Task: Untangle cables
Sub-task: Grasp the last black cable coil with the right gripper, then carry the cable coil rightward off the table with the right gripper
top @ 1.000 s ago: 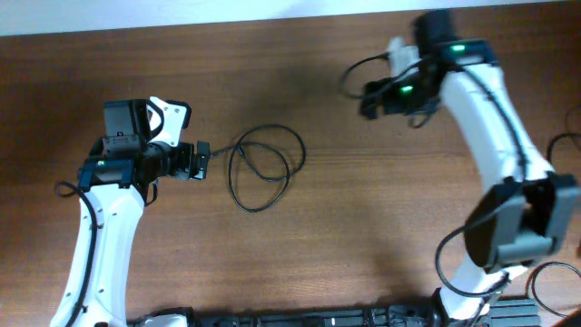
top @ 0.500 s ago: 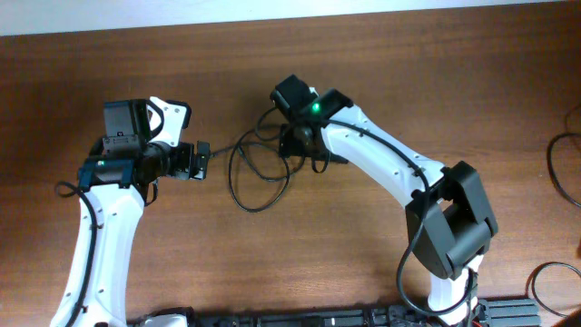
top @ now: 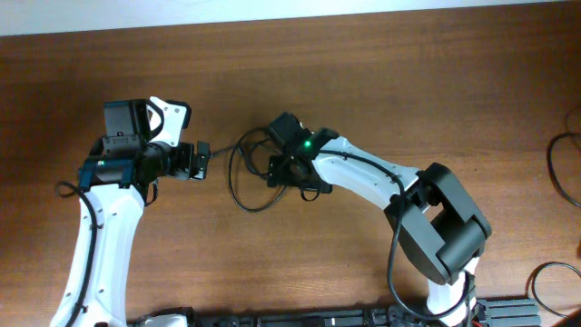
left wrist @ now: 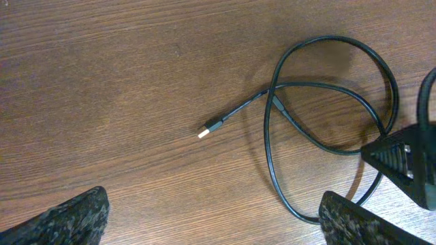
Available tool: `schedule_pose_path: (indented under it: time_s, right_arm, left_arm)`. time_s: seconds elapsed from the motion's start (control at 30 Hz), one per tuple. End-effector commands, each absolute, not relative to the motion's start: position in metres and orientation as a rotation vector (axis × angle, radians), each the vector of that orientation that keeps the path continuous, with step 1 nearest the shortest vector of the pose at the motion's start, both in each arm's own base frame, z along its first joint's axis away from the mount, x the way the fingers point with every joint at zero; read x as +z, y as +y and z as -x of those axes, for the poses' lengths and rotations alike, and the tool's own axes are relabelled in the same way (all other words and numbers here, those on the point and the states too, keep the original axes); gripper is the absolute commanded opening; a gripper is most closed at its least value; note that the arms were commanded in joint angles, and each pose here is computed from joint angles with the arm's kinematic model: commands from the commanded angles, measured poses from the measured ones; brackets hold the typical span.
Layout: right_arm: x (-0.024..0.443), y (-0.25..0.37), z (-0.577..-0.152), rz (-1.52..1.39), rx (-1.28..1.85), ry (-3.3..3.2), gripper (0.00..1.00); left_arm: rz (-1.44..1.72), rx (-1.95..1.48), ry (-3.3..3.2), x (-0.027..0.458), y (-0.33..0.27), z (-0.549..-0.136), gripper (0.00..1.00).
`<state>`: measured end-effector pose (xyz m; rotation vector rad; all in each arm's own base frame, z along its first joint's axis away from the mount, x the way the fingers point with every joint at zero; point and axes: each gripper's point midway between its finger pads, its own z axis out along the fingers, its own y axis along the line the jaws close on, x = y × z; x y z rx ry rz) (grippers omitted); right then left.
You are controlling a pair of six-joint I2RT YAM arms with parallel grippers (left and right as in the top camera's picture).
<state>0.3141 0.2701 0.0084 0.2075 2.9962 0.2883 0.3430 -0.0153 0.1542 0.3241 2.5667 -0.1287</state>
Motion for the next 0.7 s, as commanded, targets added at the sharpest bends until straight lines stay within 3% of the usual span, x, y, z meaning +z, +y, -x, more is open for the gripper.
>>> schedule_pose_path:
  time_s: [0.0,0.07,0.4,0.47,0.53,0.67]
  right_arm:
    - [-0.006,0.259,-0.315,-0.303,0.199,2.972,0.95]
    - [-0.022,0.256,-0.316,-0.326,0.152,2.980,0.84]
    - [-0.041,0.243,-0.321,-0.388,0.039,2.949,0.83]
    - [-0.041,0.241,-0.323,-0.255,0.006,2.949,0.75]
    - [-0.041,0.239,-0.324,-0.069,-0.026,2.952,0.73]
    - [-0.038,0.216,-0.331,-0.078,-0.187,2.900,0.73]
  left_arm:
    - [-0.342,-0.136,2.549,0.159,-0.016,-0.344,0.99]
    - [-0.342,-0.136,2.549,0.159,-0.016,-0.344,0.99]
    - [-0.342,-0.136,2.549,0.159,-0.016,-0.344,0.99]
    - [-0.343,-0.136,2.549,0.159,-0.016,-0.344,0.99]
    - [-0.342,-0.136,2.549,0.159,-0.016,-0.344,0.99]
    - [-0.342,-0.136,2.549,0.159,-0.016,-0.344,0.99]
